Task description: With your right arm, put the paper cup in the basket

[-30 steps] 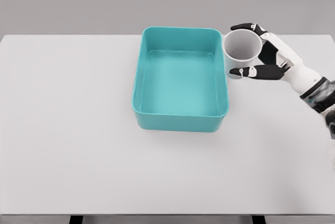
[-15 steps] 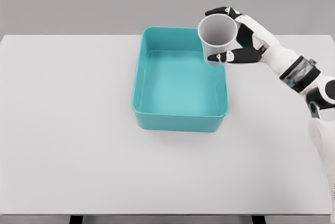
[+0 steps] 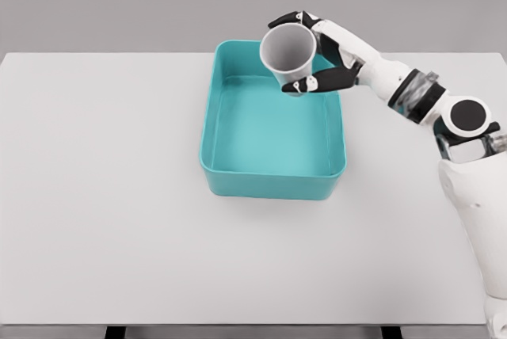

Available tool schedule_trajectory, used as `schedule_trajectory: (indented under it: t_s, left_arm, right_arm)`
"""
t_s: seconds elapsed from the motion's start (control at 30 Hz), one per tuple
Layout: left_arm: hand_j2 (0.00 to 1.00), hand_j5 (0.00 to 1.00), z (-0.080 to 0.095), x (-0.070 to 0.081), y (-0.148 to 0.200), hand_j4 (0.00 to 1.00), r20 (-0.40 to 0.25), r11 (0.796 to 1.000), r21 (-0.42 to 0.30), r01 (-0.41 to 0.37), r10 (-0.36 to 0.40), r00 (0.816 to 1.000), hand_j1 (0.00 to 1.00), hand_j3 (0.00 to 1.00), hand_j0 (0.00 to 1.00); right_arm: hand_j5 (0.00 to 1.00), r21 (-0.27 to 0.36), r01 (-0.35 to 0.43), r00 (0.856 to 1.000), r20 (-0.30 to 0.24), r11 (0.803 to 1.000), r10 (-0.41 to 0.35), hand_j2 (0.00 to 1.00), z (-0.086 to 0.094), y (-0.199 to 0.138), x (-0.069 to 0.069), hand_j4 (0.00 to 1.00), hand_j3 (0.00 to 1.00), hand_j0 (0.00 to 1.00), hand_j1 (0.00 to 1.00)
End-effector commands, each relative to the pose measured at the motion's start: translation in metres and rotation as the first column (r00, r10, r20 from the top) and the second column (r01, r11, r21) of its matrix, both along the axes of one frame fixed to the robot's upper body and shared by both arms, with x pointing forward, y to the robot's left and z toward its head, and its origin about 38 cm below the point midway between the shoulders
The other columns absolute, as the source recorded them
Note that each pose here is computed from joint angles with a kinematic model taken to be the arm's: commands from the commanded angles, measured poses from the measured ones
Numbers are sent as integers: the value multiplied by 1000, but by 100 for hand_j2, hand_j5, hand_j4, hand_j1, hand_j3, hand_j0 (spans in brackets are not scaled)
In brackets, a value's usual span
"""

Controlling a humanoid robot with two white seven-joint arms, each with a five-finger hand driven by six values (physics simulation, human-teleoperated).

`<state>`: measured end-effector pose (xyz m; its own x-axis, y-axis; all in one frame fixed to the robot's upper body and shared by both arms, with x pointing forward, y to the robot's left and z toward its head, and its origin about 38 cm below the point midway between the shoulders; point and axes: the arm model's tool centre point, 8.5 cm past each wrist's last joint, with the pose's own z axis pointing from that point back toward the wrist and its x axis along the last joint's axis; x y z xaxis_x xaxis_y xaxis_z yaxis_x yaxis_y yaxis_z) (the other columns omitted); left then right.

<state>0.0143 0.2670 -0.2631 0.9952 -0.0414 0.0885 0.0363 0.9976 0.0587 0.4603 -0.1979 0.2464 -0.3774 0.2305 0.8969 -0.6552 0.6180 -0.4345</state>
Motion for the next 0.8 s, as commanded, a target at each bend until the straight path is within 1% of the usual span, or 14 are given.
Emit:
schedule_trajectory:
  t_s: [0.0, 0.07, 0.17, 0.2, 0.27, 0.33, 0.4, 0.43, 0.5, 0.57, 0.63, 0.67, 0.73, 0.77]
  left_arm:
    - [100, 100, 0, 0, 0, 100, 0, 1000, 0, 0, 0, 1000, 100, 100, 100]
    - [100, 100, 0, 0, 0, 100, 0, 1000, 0, 0, 0, 1000, 100, 100, 100]
    - [100, 100, 0, 0, 0, 100, 0, 1000, 0, 0, 0, 1000, 100, 100, 100]
    - [100, 100, 0, 0, 0, 100, 0, 1000, 0, 0, 0, 1000, 100, 100, 100]
    - [100, 100, 0, 0, 0, 100, 0, 1000, 0, 0, 0, 1000, 100, 100, 100]
    - [100, 100, 0, 0, 0, 100, 0, 1000, 0, 0, 0, 1000, 100, 100, 100]
    - [100, 100, 0, 0, 0, 100, 0, 1000, 0, 0, 0, 1000, 100, 100, 100]
    - [100, 100, 0, 0, 0, 100, 0, 1000, 0, 1, -1, 1000, 100, 100, 100]
    - [100, 100, 0, 0, 0, 100, 0, 1000, 0, 0, 0, 1000, 100, 100, 100]
    - [100, 100, 0, 0, 0, 100, 0, 1000, 0, 0, 0, 1000, 100, 100, 100]
    - [100, 100, 0, 0, 0, 100, 0, 1000, 0, 0, 0, 1000, 100, 100, 100]
    - [100, 100, 0, 0, 0, 100, 0, 1000, 0, 0, 0, 1000, 100, 100, 100]
    - [100, 100, 0, 0, 0, 100, 0, 1000, 0, 1, -1, 1000, 100, 100, 100]
    - [100, 100, 0, 0, 0, 100, 0, 1000, 0, 0, 0, 1000, 100, 100, 100]
  right_arm:
    - [49, -37, -21, 1000, -7, 999, 20, 49, -7, 10, -2, 49, 49, 49, 49]
    - [49, -62, -21, 1000, 7, 998, 22, 49, -4, 13, -1, 49, 49, 49, 49]
    - [49, -84, -29, 1000, 6, 996, 30, 49, -7, 16, -1, 49, 49, 49, 49]
    - [49, -96, -38, 999, 13, 995, 39, 49, -5, 19, -1, 49, 49, 49, 49]
    - [49, -140, -43, 999, 27, 989, 47, 49, -5, 25, 0, 49, 49, 49, 49]
    - [49, -158, -59, 997, 32, 986, 65, 49, -4, 32, 0, 49, 49, 49, 49]
    - [49, -190, -53, 997, 39, 980, 61, 49, -5, 30, 0, 49, 49, 49, 49]
    - [49, -192, -54, 997, 40, 980, 63, 49, -5, 31, 0, 49, 49, 49, 49]
    - [49, -227, -61, 997, 37, 972, 71, 49, -9, 32, -1, 49, 49, 49, 49]
    - [49, -258, -54, 997, 44, 965, 68, 49, -12, 33, -1, 49, 49, 49, 49]
    - [49, -285, -60, 996, 53, 957, 78, 49, -10, 35, 0, 49, 49, 49, 49]
    - [49, -301, -65, 996, 41, 951, 81, 49, -15, 35, 1, 49, 49, 49, 49]
    - [48, -328, -65, 995, 44, 942, 84, 48, -18, 37, 1, 48, 48, 48, 48]
    - [48, -345, -74, 994, 50, 936, 97, 48, -17, 41, 1, 48, 48, 48, 48]
